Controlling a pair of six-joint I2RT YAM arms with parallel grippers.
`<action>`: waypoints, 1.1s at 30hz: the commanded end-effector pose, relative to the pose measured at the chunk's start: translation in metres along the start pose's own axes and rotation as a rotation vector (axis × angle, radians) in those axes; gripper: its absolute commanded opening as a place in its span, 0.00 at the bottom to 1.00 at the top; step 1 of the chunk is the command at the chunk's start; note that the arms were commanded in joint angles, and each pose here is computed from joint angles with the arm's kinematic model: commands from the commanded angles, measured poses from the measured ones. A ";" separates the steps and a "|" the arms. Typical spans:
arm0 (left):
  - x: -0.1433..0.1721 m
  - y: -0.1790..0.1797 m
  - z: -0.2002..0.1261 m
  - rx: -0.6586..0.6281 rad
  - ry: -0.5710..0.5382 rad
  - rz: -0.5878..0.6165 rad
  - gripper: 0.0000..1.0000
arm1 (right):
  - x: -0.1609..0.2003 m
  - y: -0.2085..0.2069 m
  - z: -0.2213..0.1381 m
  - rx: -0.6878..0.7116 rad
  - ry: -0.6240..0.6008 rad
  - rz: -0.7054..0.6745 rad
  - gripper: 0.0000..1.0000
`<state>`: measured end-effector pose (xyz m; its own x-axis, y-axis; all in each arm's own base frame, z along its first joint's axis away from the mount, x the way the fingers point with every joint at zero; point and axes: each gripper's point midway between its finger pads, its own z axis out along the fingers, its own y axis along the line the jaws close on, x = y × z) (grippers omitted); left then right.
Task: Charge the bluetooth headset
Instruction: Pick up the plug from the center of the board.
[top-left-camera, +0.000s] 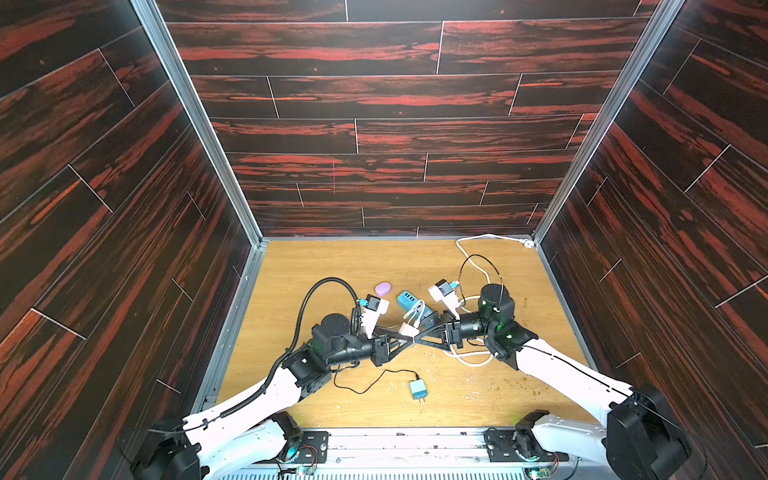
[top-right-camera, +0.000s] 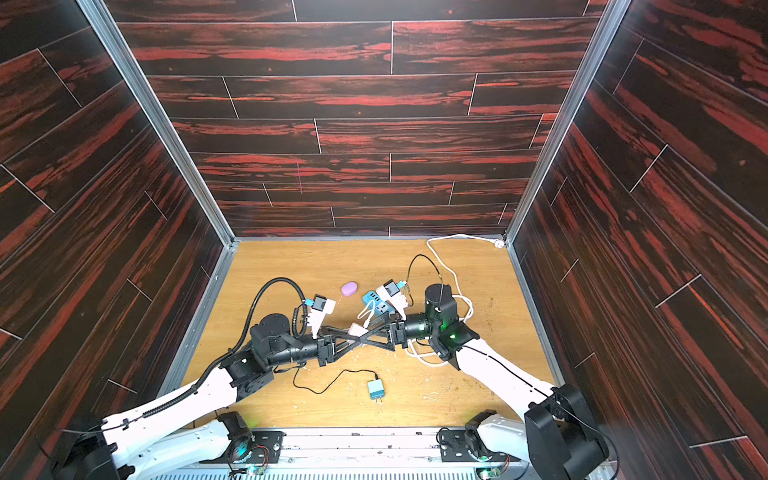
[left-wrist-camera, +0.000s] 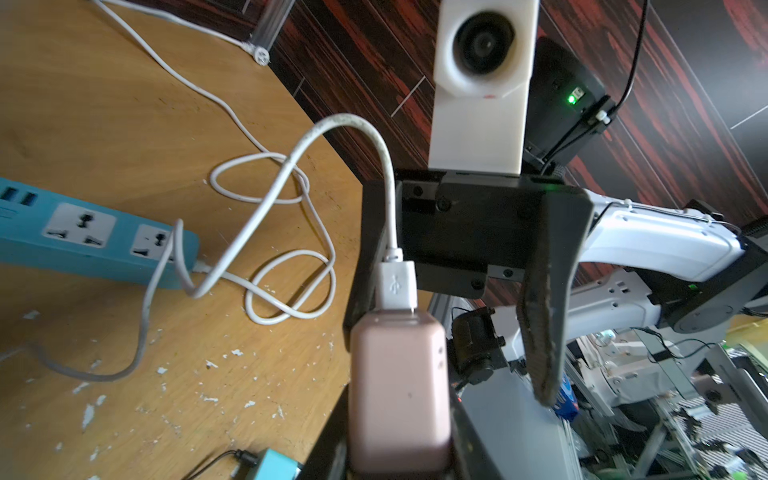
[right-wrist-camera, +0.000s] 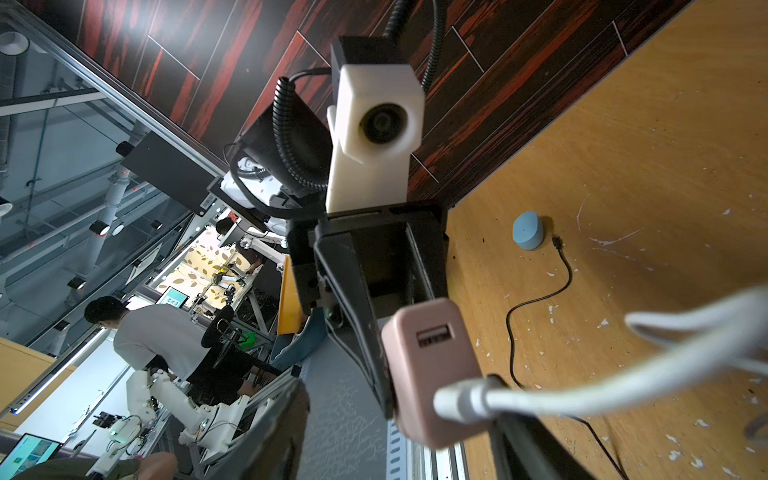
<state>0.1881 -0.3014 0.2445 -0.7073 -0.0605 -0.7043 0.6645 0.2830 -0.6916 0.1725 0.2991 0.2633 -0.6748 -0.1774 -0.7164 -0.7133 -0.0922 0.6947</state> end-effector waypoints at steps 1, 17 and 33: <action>-0.009 -0.014 0.003 0.057 0.004 0.010 0.03 | -0.012 0.019 0.003 -0.048 0.003 -0.081 0.68; -0.003 -0.016 0.006 0.086 0.038 -0.013 0.03 | -0.015 0.029 0.003 -0.090 0.011 -0.094 0.32; 0.006 0.007 -0.006 -0.058 0.035 0.007 0.57 | -0.023 0.010 0.003 0.030 -0.010 -0.071 0.14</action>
<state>0.1802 -0.3065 0.2484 -0.7233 -0.0227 -0.6901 0.6663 0.2392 -0.7062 0.1749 0.3026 0.2764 -0.6505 -0.1766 -0.7386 -0.7341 -0.1030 0.6712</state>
